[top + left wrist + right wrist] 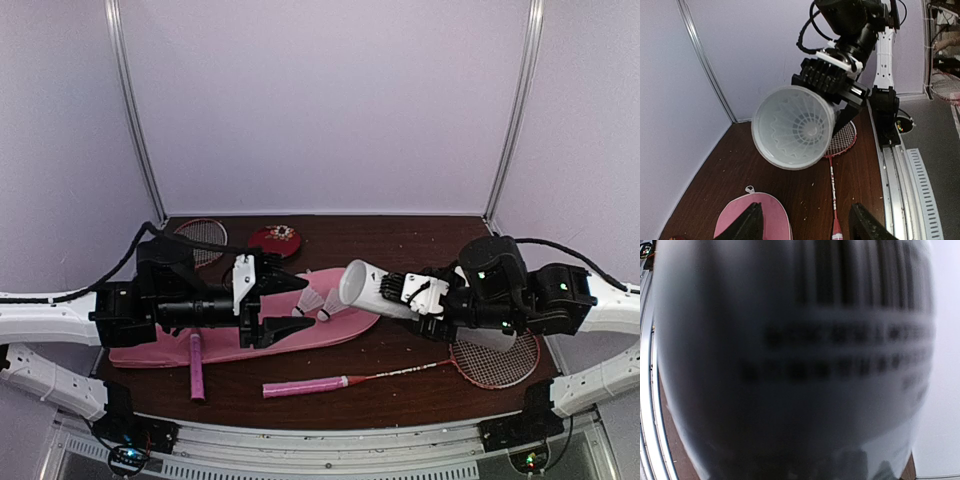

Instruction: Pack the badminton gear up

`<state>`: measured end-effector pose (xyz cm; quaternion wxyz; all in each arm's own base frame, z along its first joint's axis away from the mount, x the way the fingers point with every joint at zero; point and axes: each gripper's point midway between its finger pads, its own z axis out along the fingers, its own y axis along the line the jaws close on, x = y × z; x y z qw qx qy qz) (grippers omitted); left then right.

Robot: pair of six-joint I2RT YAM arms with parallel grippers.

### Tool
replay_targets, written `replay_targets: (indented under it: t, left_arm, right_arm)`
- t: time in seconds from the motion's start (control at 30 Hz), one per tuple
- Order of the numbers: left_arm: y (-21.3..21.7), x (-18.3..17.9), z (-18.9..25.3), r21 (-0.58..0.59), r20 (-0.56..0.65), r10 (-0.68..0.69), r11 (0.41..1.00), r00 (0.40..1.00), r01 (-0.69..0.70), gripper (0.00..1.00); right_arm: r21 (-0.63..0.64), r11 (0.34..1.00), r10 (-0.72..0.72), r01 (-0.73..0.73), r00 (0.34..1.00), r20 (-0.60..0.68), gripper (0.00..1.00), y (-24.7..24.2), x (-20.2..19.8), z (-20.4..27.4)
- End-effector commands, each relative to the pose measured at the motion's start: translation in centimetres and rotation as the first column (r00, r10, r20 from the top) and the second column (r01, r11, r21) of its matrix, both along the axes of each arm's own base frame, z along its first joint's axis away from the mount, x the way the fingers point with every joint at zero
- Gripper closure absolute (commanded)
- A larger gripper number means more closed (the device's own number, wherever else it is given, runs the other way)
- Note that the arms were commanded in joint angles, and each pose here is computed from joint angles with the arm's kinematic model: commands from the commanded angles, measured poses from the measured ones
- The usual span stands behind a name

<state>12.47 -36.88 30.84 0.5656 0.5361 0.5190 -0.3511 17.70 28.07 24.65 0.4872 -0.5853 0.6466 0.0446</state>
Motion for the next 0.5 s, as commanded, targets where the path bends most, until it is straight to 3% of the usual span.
replay_targets:
  t: [0.0,0.23,0.47]
  left_arm:
    - [-0.8,-0.5,0.1,0.047,0.064,-0.047,0.998,0.997,0.044,0.43]
    - [-2.7,-1.1,-0.5,0.09,0.089,-0.112,0.991,0.99,0.104,0.58]
    - [-4.1,-2.0,-0.8,0.1,0.086,-0.181,0.98,0.98,0.172,0.66]
  right_arm:
    - [-0.05,0.999,0.006,-0.007,1.0,-0.017,0.55,-0.2,-0.1,-1.0]
    - [-0.052,0.998,0.043,-0.047,0.997,-0.071,0.56,1.0,-0.6,-1.8]
    - [-0.042,0.997,0.056,-0.059,0.995,-0.083,0.57,1.3,-0.8,-1.5]
